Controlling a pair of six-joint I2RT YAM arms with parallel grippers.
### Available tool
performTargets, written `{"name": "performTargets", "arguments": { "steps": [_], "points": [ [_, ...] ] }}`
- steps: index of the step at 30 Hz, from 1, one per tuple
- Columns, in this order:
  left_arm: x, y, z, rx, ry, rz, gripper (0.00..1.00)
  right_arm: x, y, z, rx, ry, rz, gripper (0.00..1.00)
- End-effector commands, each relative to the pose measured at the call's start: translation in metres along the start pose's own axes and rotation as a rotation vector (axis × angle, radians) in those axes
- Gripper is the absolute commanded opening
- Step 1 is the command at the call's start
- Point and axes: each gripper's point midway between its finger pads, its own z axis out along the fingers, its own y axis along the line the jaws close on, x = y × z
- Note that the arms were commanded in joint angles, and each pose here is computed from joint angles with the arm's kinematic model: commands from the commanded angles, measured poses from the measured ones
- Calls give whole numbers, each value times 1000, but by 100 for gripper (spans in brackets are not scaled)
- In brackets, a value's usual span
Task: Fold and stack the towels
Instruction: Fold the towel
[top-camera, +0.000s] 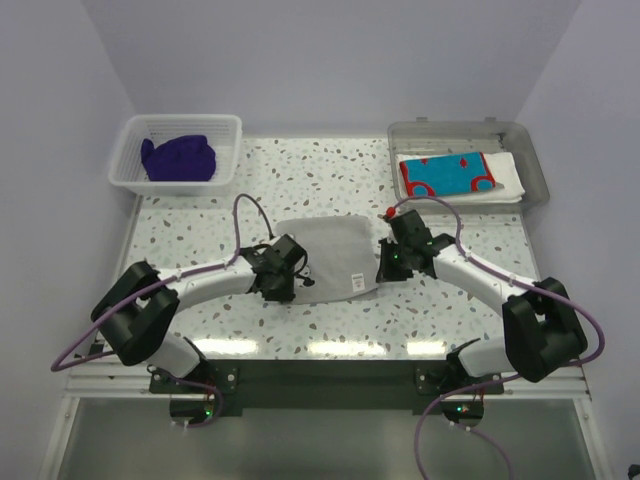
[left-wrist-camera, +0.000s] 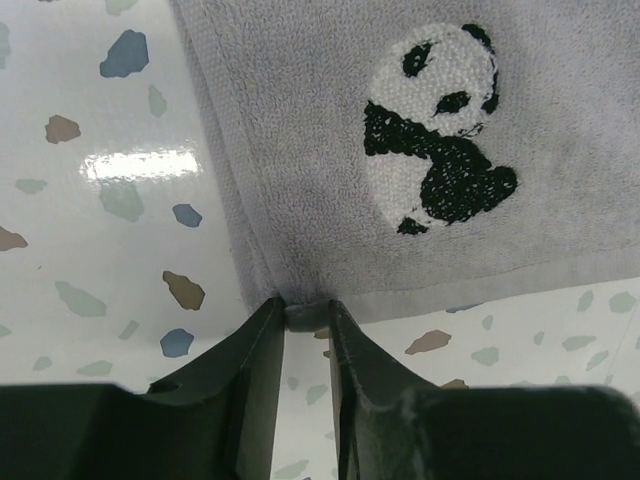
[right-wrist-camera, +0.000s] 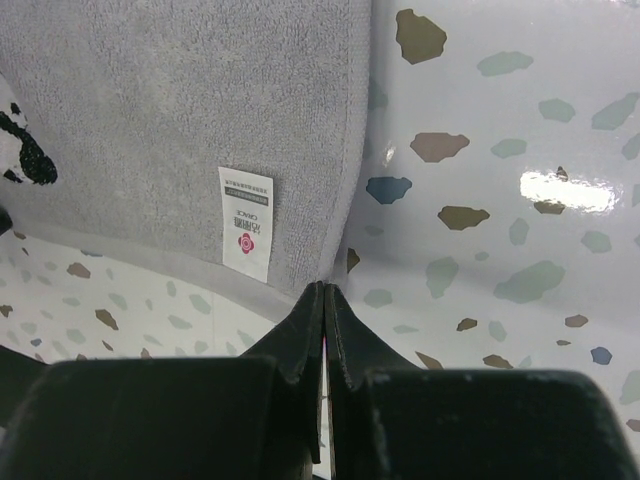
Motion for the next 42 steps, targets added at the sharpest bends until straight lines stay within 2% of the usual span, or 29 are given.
{"name": "performTargets", "arguments": {
  "steps": [1,6,10,18,25,36,42],
  "points": [
    [-1,5,0,-44,-4,-10,28,-2,3,1,-23,-10,-6,0],
    [-1,3,0,-50,2,-1,17,-3,3,1,-23,-14,-11,0],
    [-8,-2,-5,-42,-15,-5,0,-3,3,0,-22,-15,-16,0],
    [-42,-14,-31,-40,-101,8,0,-13,9,-11,-27,-29,-36,0],
    [-52,-12,-44,-59,-125,27,0,-19,15,-22,-38,-34,-49,0],
    [-19,-21,-8,39,-37,19,0,-7,20,-9,-55,10,-64,0],
    [-27,-29,0,52,-62,10,11,-3,19,-4,-49,18,-67,0]
  ]
}}
